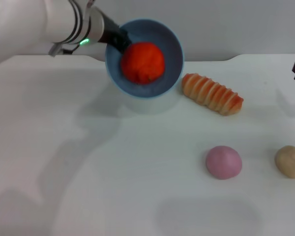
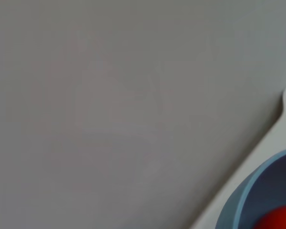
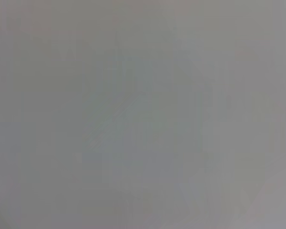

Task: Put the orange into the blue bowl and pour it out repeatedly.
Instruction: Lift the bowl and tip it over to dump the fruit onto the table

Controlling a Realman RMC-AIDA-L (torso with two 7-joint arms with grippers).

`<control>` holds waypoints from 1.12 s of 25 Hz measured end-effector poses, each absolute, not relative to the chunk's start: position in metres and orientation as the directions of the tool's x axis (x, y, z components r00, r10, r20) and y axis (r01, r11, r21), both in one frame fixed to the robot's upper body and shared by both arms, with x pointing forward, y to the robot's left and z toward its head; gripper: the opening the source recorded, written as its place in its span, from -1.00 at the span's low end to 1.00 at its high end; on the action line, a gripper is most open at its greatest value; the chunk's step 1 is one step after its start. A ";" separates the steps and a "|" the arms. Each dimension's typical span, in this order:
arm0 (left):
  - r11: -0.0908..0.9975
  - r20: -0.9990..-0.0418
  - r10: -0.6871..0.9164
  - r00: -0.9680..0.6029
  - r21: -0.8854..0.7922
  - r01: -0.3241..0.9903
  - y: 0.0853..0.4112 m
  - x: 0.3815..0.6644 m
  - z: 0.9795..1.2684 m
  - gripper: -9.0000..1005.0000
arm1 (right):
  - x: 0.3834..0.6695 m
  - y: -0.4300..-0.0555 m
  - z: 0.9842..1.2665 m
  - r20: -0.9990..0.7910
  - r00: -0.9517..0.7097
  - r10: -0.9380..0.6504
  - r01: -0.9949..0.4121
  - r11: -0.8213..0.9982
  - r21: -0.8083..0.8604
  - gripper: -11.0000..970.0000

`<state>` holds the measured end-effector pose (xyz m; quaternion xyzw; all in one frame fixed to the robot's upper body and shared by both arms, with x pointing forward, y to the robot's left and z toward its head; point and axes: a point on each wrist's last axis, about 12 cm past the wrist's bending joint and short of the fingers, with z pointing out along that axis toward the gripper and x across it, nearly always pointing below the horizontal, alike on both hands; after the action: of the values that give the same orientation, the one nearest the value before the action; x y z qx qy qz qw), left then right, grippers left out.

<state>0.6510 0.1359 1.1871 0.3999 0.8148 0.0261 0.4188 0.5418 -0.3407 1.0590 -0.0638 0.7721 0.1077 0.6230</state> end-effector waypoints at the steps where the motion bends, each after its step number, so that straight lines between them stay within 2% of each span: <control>1: 0.660 -0.657 0.692 -0.297 0.410 0.630 0.132 0.650 1.190 -0.98 | 0.540 -0.342 1.057 -0.975 -0.217 0.040 -0.231 0.969 0.092 0.50; 5: 0.575 -0.658 0.745 -0.111 0.549 0.607 0.118 0.640 1.203 -0.98 | 0.534 -0.348 1.054 -0.975 -0.210 0.071 -0.228 0.966 0.119 0.50; 8: 0.547 -0.661 0.749 -0.034 0.590 0.593 0.116 0.635 1.206 -0.98 | 0.532 -0.349 1.056 -0.977 -0.191 0.097 -0.231 0.963 0.140 0.50; 14: 0.467 -0.630 0.756 0.181 0.711 0.526 0.115 0.615 1.193 -0.98 | 0.531 -0.348 1.057 -0.977 -0.169 0.133 -0.245 0.954 0.172 0.50; 17: 0.408 -0.580 0.764 0.284 0.774 0.484 0.112 0.601 1.186 -0.98 | 0.532 -0.346 1.059 -0.978 -0.160 0.133 -0.256 0.951 0.172 0.50; 18: 0.408 -0.580 0.764 0.284 0.774 0.484 0.112 0.601 1.186 -0.98 | 0.533 -0.346 1.060 -0.979 -0.155 0.134 -0.263 0.949 0.172 0.50; 20: 0.348 -0.498 0.761 0.415 0.854 0.387 0.111 0.585 1.180 -0.98 | 0.533 -0.344 1.063 -0.980 -0.142 0.143 -0.275 0.945 0.177 0.50; 21: 0.348 -0.498 0.761 0.415 0.854 0.387 0.111 0.585 1.180 -0.98 | 0.534 -0.344 1.064 -0.979 -0.135 0.150 -0.279 0.943 0.183 0.50; 28: 0.150 -0.244 0.779 0.578 0.967 0.207 0.098 0.564 1.164 -0.98 | 0.532 -0.344 1.063 -0.977 -0.130 0.171 -0.280 0.939 0.202 0.50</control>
<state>0.5638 0.0984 1.1645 0.6130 0.4019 0.2223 0.6429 0.5320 -0.3441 1.0628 -0.0372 0.7318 0.1713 0.6586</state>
